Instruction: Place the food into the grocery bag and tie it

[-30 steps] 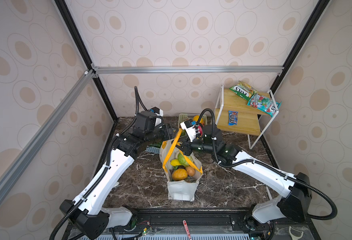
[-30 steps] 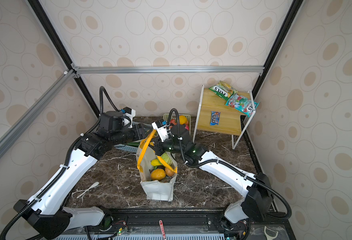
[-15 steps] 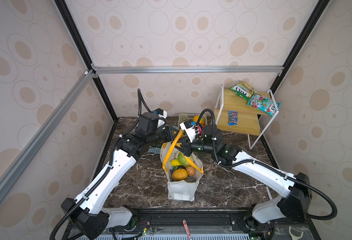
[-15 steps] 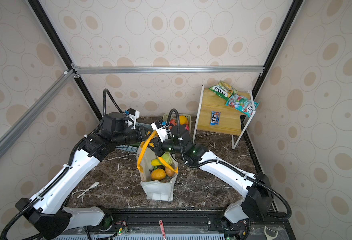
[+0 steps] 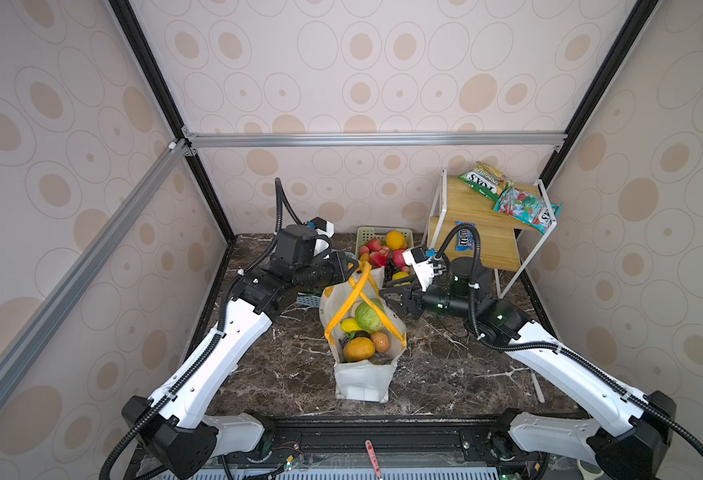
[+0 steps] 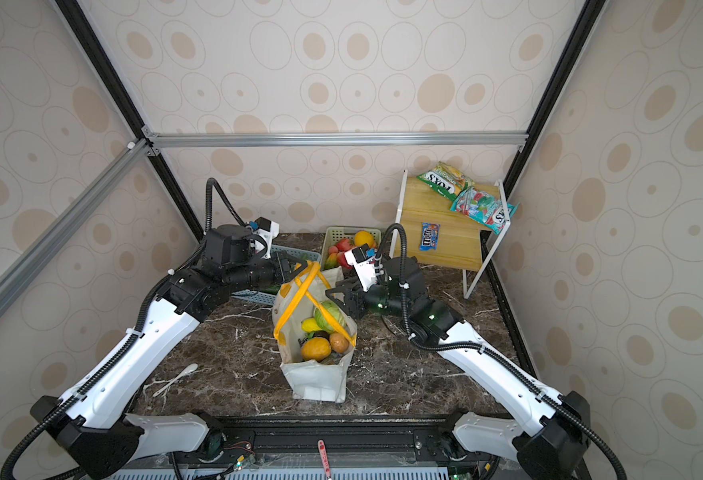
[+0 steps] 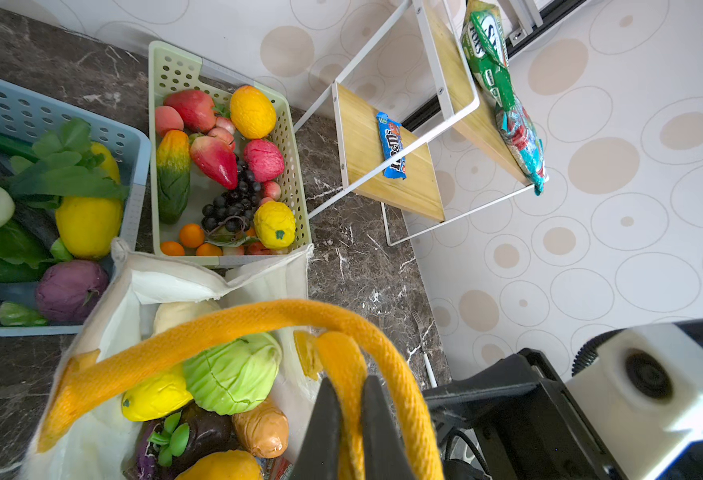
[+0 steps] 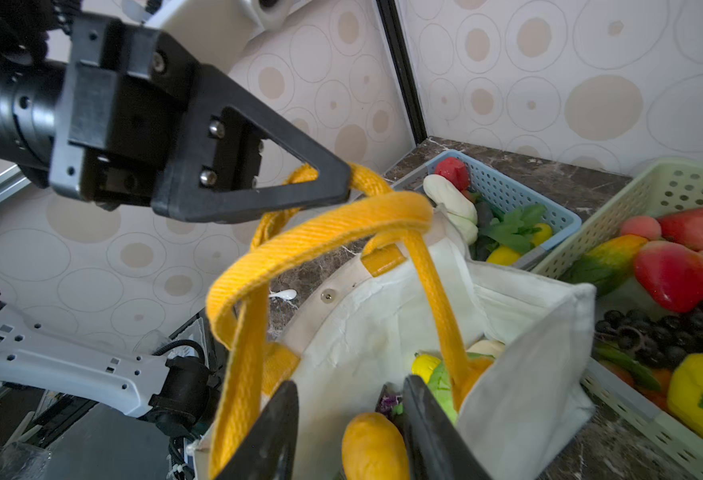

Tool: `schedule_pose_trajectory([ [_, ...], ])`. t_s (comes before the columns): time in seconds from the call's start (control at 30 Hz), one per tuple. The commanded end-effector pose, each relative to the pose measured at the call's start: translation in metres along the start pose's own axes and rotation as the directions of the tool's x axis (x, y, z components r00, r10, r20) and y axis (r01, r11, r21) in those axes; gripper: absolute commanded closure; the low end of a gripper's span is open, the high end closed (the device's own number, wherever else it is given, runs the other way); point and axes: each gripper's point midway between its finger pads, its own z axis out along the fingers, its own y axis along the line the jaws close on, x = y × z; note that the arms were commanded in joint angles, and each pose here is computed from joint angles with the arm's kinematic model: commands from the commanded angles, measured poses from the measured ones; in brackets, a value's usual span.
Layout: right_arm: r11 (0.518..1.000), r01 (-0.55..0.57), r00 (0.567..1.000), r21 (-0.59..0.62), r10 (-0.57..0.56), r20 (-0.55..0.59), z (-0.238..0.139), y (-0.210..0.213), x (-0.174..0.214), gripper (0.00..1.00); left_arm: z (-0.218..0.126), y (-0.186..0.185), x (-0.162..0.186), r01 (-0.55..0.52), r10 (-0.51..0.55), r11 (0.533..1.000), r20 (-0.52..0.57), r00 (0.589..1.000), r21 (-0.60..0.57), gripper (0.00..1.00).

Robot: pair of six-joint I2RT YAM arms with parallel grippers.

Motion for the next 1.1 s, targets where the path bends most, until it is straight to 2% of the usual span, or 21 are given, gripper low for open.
schedule_pose_trajectory([
  [0.0, 1.0, -0.007, 0.999, 0.021, 0.008, -0.048, 0.002, -0.017, 0.018, 0.56, -0.021, -0.023, -0.015, -0.011, 0.008, 0.998, 0.058, 0.998, 0.06, 1.0],
  [0.1, 1.0, -0.027, 0.998, -0.006, 0.027, -0.051, 0.011, -0.025, 0.023, 0.58, -0.024, -0.024, -0.015, -0.011, 0.008, 0.998, 0.059, 0.998, 0.062, 1.0],
  [0.2, 0.99, -0.012, 0.996, -0.142, -0.001, -0.089, 0.027, -0.005, 0.024, 0.59, -0.026, -0.028, -0.014, -0.007, 0.003, 0.997, 0.055, 0.998, 0.078, 1.0],
  [0.3, 0.96, 0.024, 0.994, -0.28, -0.054, -0.099, 0.043, 0.024, 0.026, 0.57, -0.027, -0.029, -0.016, 0.004, -0.01, 0.996, 0.063, 0.998, 0.086, 1.0],
  [0.4, 0.916, 0.064, 0.995, -0.396, -0.089, -0.043, 0.053, 0.046, 0.024, 0.52, -0.029, -0.032, -0.018, 0.01, -0.017, 0.995, 0.071, 0.997, 0.098, 1.0],
  [0.47, 0.877, 0.127, 0.992, -0.464, -0.123, 0.039, 0.054, 0.059, 0.022, 0.49, -0.029, -0.034, -0.019, 0.009, -0.017, 0.995, 0.072, 0.997, 0.103, 1.0],
  [0.57, 0.847, 0.22, 0.973, -0.484, -0.152, 0.176, 0.057, 0.069, 0.015, 0.44, -0.029, -0.034, -0.02, 0.007, -0.014, 0.996, 0.069, 0.998, 0.093, 1.0],
  [0.63, 0.831, 0.242, 0.966, -0.502, -0.159, 0.203, 0.062, 0.074, 0.011, 0.41, -0.029, -0.032, -0.019, 0.017, -0.023, 0.996, 0.069, 0.997, 0.087, 1.0],
  [0.83, 0.729, 0.308, 0.945, -0.612, -0.157, 0.288, 0.064, 0.099, 0.002, 0.38, -0.027, -0.03, -0.019, 0.036, -0.043, 0.995, 0.074, 0.996, 0.088, 1.0],
  [0.97, 0.709, 0.32, 0.94, -0.628, -0.154, 0.305, 0.066, 0.102, 0.003, 0.38, -0.026, -0.027, -0.018, 0.048, -0.054, 0.996, 0.073, 0.996, 0.079, 1.0],
  [1.07, 0.676, 0.315, 0.945, -0.666, -0.161, 0.284, 0.063, 0.108, 0.01, 0.37, -0.023, -0.021, -0.014, 0.054, -0.058, 0.997, 0.063, 0.996, 0.061, 1.0],
])
